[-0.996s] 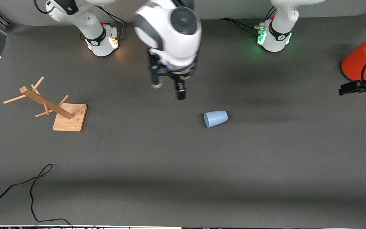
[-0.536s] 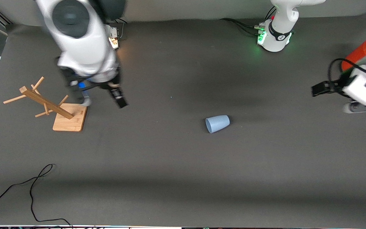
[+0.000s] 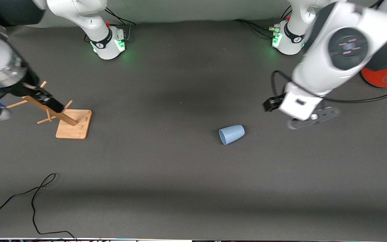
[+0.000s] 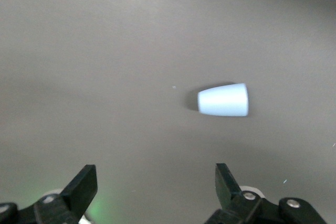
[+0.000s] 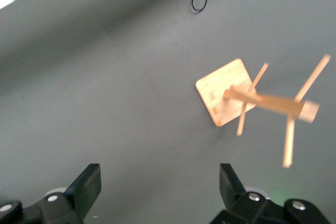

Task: Rotate and upright cup with both arms
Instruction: 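Retract the right gripper while the left gripper reaches toward the cup, then lower the left gripper over the lying cup and grasp its rim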

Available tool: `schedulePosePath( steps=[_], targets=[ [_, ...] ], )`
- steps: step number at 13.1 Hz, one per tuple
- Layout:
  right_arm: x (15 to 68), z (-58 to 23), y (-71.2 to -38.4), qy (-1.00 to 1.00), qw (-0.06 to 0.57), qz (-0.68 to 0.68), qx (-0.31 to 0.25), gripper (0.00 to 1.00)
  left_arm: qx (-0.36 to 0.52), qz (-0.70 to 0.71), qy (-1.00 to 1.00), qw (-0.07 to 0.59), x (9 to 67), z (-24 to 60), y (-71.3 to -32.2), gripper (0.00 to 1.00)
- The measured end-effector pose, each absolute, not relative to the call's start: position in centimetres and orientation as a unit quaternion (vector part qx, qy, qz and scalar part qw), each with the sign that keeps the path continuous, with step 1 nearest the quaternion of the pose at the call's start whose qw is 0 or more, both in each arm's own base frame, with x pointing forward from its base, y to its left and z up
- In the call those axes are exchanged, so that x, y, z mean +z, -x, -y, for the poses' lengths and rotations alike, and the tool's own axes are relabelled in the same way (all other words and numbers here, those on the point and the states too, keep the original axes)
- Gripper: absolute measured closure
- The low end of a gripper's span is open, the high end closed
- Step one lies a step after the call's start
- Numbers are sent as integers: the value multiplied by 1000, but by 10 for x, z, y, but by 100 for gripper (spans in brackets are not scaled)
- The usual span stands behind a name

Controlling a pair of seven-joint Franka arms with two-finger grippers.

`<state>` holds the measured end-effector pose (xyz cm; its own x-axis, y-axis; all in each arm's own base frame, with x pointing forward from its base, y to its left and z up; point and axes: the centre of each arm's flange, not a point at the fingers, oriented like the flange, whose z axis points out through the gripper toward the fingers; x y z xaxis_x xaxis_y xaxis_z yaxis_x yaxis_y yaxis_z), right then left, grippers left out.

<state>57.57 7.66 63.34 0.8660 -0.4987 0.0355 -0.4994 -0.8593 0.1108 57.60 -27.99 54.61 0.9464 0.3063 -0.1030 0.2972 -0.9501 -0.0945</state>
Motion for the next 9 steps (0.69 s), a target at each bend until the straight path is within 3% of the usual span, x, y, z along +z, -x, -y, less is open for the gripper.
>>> schedulePosePath(
  steps=[4,9],
  targets=[
    [620,7,-586,-989,32,144,2,0,24,189,980,66,501,385,-581,0],
    [619,24,-590,-999,-2,46,12,0,-19,155,986,59,423,448,-593,0]
  ],
)
